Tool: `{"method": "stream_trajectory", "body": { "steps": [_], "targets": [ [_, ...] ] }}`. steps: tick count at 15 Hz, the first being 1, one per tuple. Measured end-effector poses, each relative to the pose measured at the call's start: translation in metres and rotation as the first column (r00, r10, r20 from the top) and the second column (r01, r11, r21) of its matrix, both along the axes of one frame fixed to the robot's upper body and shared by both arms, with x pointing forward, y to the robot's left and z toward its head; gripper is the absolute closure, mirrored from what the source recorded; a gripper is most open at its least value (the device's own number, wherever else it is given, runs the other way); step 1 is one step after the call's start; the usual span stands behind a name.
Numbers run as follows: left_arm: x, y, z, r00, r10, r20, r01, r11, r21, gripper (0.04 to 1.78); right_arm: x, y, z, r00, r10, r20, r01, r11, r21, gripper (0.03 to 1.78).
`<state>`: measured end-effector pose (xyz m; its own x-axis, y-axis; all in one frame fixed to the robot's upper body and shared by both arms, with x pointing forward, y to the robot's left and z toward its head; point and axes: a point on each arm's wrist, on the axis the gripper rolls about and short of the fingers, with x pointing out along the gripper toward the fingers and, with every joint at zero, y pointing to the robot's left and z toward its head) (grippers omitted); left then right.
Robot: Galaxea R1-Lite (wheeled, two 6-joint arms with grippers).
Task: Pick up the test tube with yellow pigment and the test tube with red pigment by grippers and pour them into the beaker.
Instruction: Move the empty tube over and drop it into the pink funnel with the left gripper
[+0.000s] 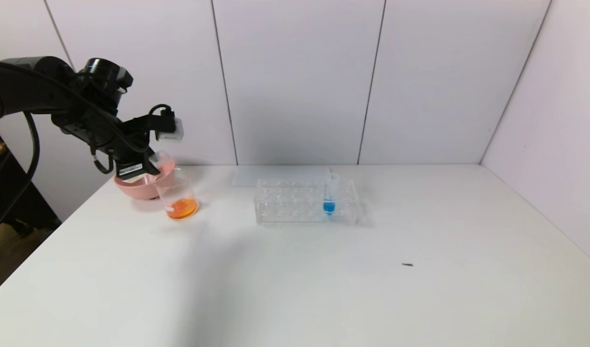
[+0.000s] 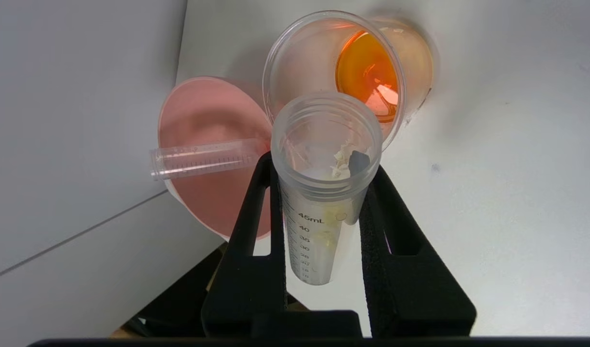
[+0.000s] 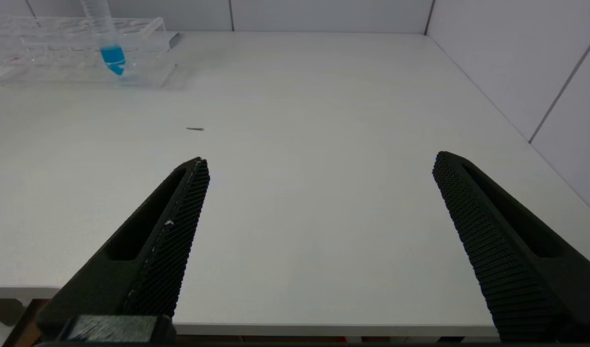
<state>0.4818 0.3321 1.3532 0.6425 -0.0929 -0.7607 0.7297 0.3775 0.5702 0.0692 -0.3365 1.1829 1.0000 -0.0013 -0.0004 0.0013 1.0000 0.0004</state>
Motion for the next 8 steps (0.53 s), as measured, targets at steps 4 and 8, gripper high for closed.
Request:
{"method": "stream_trajectory", "body": {
  "steps": [4, 8],
  "targets": [
    [-0.0007, 0.0011, 0.0001, 0.997, 0.073, -0.023, -0.075, 0.987, -0.143, 1.37, 0.0, 0.0, 0.0001, 1.0, 0.0, 0.0, 0.0, 1.0, 0.0, 0.11],
    [-0.0052, 0.0048, 0.0022, 0.99, 0.126, -0.061, -0.138, 0.95, -0.281, 1.37, 0.0, 0.0, 0.0001, 1.0, 0.0, 0.0, 0.0, 1.0, 0.0, 0.11]
  ]
}}
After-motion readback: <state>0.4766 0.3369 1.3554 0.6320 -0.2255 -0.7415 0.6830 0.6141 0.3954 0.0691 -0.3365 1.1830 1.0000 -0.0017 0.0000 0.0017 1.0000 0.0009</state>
